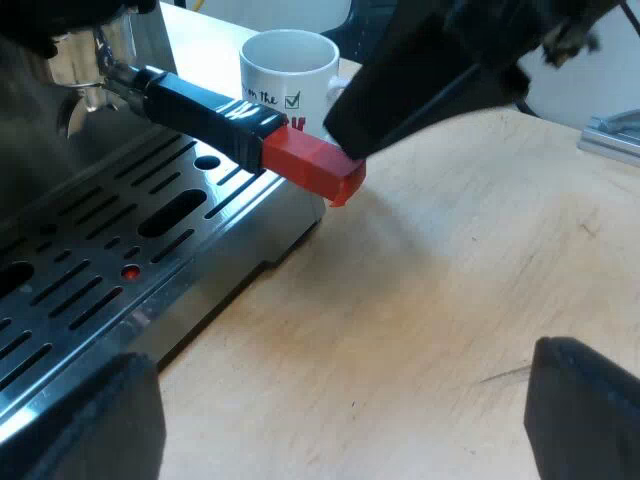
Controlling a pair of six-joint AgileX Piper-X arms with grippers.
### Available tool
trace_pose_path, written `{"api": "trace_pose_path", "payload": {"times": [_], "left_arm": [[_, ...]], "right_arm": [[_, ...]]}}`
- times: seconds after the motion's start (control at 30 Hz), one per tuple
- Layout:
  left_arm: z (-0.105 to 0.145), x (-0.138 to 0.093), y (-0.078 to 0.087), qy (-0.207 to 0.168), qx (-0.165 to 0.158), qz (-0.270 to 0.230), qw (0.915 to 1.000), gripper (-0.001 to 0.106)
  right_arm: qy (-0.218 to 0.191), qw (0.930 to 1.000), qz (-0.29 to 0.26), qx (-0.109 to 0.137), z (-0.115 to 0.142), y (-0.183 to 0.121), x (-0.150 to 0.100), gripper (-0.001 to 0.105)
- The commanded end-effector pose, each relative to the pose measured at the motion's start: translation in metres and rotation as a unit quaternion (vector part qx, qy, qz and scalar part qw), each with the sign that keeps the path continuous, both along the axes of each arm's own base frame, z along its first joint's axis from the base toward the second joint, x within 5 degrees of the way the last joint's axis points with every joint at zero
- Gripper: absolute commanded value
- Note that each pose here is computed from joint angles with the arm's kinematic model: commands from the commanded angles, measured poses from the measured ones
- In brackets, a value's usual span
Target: Grind coffee beans and then tamp
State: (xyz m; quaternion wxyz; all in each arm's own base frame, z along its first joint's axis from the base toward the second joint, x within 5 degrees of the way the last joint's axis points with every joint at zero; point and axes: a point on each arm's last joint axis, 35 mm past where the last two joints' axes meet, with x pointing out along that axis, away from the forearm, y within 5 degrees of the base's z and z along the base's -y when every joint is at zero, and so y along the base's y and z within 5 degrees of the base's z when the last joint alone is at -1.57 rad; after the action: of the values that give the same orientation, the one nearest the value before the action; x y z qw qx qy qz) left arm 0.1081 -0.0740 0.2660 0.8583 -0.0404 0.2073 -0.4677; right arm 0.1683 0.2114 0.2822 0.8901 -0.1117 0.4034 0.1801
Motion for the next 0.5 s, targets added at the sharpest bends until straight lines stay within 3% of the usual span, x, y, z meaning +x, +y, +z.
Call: {"api": "trace_pose_path", "payload": {"times": [0.03,0.5], "left_arm": [[0.002,-0.001,0.000,0.000,-0.007,-0.004,1.0000,0.087],[0.002,-0.001,0.000,0.000,-0.007,-0.004,1.0000,0.087]], "right_arm": [[0.004,1.0000,-0.001,-0.001,-0.001,0.002,0.003,0.052],[0.010,0.9995,-0.027,-0.009,-0.024,0.010,0.028,0.051]]}}
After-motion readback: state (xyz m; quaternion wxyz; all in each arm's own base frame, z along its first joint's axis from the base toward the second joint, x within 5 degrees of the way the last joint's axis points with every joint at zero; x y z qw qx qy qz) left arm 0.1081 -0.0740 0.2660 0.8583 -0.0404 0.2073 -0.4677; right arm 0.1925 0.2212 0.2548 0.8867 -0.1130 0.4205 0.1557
